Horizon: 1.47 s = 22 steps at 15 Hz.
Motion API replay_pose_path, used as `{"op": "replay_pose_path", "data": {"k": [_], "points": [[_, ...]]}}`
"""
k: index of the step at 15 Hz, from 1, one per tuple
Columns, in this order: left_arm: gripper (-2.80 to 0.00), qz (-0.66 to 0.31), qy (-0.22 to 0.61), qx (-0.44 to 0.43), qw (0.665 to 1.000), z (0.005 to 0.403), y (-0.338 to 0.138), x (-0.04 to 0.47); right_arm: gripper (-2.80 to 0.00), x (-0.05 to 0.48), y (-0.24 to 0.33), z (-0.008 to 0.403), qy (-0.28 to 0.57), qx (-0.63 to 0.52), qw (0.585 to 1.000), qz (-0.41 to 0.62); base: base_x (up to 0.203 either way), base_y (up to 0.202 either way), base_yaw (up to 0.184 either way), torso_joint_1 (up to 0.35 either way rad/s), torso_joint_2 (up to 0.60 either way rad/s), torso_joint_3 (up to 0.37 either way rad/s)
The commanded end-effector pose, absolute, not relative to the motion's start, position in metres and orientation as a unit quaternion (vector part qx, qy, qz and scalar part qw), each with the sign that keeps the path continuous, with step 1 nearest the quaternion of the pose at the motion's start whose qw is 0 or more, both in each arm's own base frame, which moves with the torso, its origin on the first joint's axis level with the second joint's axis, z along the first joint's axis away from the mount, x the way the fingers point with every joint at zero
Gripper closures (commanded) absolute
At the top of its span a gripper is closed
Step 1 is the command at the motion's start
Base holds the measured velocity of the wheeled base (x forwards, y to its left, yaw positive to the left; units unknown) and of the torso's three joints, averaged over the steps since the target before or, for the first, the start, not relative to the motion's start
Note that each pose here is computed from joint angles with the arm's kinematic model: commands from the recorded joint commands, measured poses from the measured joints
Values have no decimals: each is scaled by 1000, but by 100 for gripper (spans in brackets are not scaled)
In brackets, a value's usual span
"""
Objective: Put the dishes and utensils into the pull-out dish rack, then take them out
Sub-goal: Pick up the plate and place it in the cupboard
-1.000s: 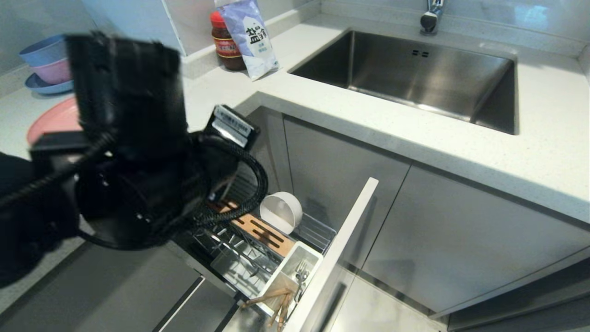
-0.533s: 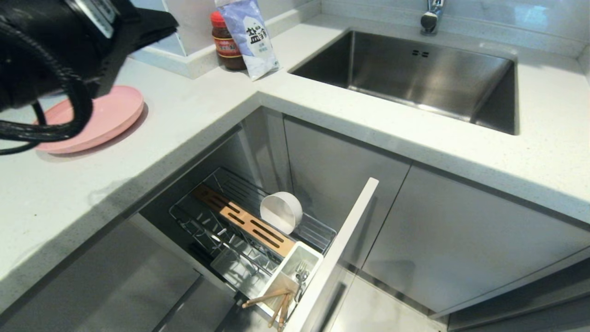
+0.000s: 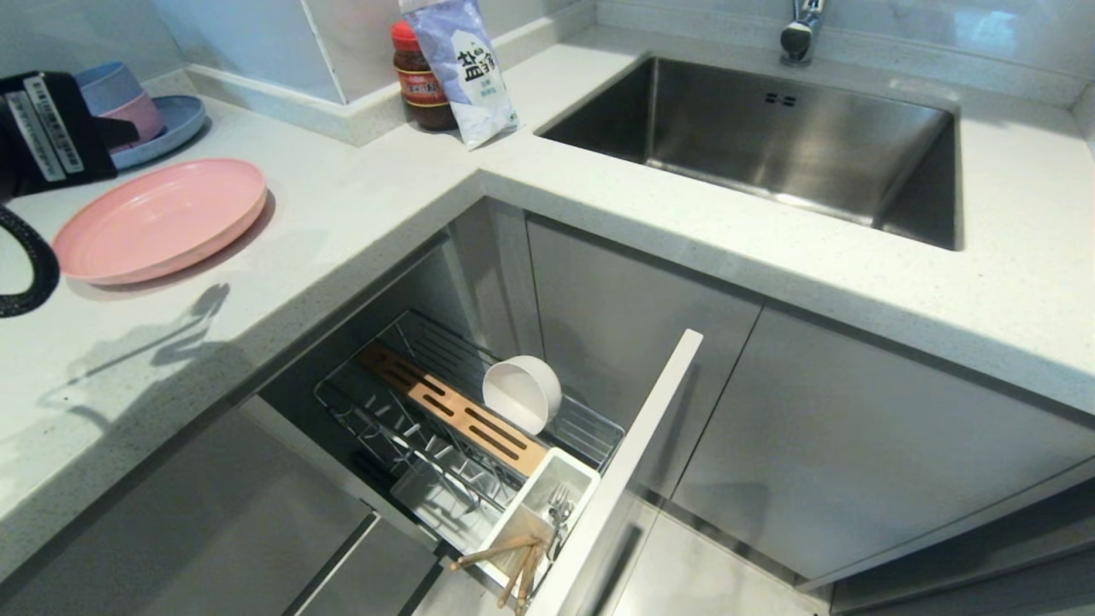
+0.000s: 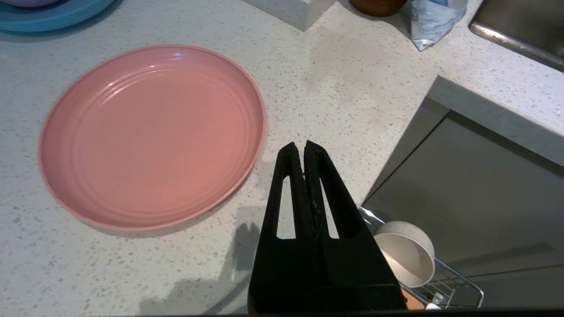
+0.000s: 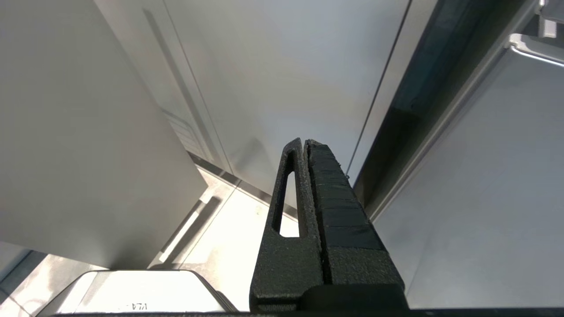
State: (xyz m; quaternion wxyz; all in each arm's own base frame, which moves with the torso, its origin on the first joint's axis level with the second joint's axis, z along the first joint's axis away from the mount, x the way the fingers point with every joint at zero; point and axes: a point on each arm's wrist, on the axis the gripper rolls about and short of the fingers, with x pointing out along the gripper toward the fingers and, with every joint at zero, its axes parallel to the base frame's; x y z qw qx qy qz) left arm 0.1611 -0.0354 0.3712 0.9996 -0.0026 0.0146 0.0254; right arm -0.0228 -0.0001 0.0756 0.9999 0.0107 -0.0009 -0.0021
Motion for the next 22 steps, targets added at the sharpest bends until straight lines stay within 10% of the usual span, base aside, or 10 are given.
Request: {"op": "replay_pose_path", "data": {"k": [1,10,11,22], "points": [[0,55,27,0,998,371,-30,176,0,-23,0,75,-2,11,1000,-2,0,0,0,0,0,0],[0,114,137,27,984,357,-14,201,0,-23,0,75,-2,11,1000,-2,0,0,0,0,0,0],[-280,116,140,28,983,357,-13,202,0,-23,0,75,-2,11,1000,-2,0,0,0,0,0,0],[-280,67,149,4,987,339,3,249,0,-23,0,75,-2,11,1000,-2,0,0,0,0,0,0]]}}
